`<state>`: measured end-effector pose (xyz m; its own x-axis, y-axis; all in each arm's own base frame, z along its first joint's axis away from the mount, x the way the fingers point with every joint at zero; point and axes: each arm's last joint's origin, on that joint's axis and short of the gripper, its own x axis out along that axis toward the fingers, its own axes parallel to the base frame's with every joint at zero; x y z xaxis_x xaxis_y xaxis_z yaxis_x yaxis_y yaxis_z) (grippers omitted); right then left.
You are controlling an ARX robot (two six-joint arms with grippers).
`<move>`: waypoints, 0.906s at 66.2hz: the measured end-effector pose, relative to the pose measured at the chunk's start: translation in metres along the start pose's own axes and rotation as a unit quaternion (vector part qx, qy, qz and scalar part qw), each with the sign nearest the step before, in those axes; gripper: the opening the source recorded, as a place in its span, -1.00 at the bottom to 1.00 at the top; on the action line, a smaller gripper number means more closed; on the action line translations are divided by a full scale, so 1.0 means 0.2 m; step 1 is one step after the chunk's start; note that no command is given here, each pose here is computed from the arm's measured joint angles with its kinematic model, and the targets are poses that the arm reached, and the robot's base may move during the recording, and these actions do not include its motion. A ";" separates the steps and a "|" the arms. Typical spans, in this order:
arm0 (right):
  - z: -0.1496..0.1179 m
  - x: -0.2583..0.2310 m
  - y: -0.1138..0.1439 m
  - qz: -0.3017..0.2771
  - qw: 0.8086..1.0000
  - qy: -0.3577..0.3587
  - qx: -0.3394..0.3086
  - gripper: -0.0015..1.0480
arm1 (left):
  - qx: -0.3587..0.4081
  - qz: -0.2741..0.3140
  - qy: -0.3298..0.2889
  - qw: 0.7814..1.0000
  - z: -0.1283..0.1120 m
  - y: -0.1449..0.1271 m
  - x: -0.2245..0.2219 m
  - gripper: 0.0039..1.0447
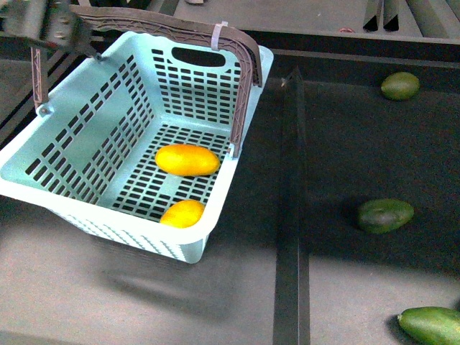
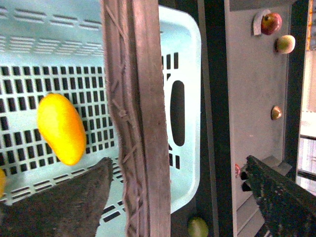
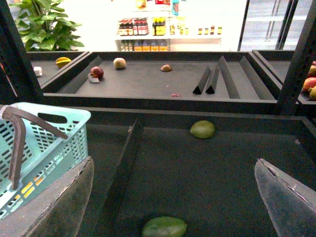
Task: Pick lemon and mango into basket
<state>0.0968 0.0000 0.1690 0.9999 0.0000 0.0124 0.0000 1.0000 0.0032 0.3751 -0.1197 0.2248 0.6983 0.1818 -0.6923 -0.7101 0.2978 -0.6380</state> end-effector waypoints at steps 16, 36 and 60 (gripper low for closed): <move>0.00 0.00 0.00 0.000 1.000 0.000 0.000 0.83 | 0.195 -0.240 -0.050 0.950 0.01 0.21 -0.38 0.50; 0.00 0.00 0.00 0.000 1.000 0.000 0.000 0.83 | 0.504 -0.296 -0.238 0.776 0.22 0.73 -0.50 -0.75; 0.00 0.00 0.00 -0.001 1.000 0.000 0.000 0.83 | 0.512 -0.295 -0.250 0.767 0.32 1.05 -0.54 -0.94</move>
<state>0.0968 0.0000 0.1690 0.9999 -0.0011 0.0124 0.0011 1.0000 0.0033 0.1574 -0.0170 0.1870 0.9999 -0.0080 -0.0062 0.0079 0.9999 -0.0139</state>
